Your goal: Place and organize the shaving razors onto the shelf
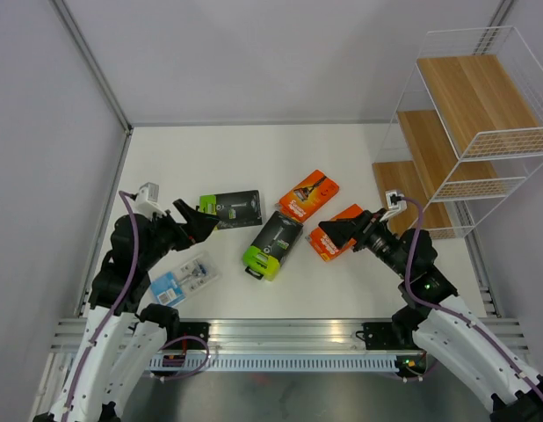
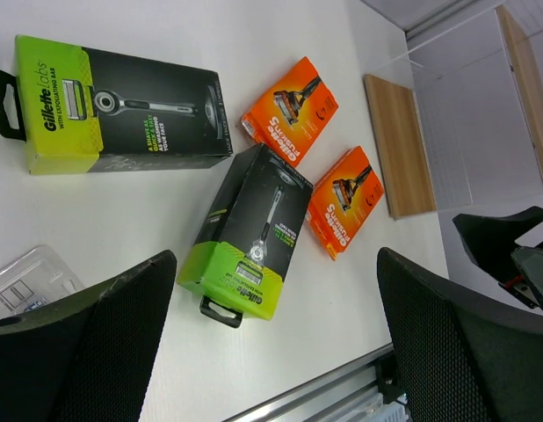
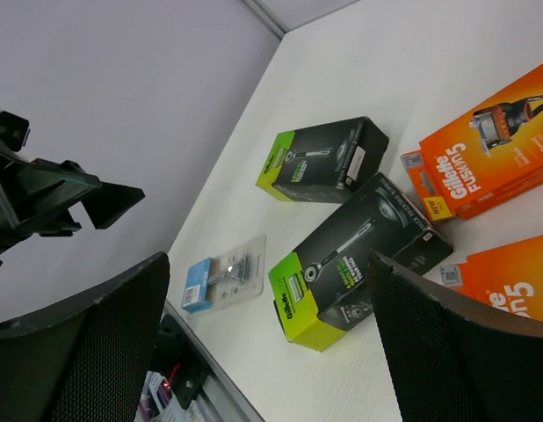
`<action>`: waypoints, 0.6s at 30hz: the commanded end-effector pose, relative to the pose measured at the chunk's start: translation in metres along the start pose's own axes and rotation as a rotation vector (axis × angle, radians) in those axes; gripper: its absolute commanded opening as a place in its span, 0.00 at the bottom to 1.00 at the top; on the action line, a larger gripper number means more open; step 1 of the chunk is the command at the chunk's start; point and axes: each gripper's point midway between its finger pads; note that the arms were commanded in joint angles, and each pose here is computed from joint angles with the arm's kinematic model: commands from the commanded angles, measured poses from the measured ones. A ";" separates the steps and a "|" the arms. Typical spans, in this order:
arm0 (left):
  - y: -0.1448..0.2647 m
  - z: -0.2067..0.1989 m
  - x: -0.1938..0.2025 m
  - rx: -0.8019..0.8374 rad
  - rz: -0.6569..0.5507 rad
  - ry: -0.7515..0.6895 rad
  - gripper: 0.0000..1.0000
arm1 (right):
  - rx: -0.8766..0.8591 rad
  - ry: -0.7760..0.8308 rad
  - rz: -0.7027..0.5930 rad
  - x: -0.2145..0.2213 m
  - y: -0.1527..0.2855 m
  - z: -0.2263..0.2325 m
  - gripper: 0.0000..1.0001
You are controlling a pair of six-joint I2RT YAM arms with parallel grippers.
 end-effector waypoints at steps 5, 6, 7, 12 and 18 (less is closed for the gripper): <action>-0.013 0.002 0.017 0.034 0.054 0.035 1.00 | 0.357 0.006 0.033 -0.002 0.003 -0.055 0.98; -0.015 -0.003 0.018 0.062 0.058 0.041 1.00 | 0.363 0.017 0.050 -0.001 0.001 -0.055 0.98; -0.021 -0.006 0.024 0.095 0.080 0.067 1.00 | 0.334 0.045 0.063 0.000 -0.001 -0.051 0.98; -0.040 -0.011 0.062 0.206 0.196 0.204 0.94 | 0.273 0.059 0.072 0.003 -0.006 -0.045 0.98; -0.056 0.005 0.082 0.131 0.206 0.268 0.87 | 0.357 0.051 0.042 0.000 -0.002 -0.061 0.98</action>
Point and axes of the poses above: each gripper's point midway between its finger pads, its own y axis back along the fingers, its own z axis along the line the jaws close on, x = y × z, and after that the axes turned 7 degrees about -y, right-handed
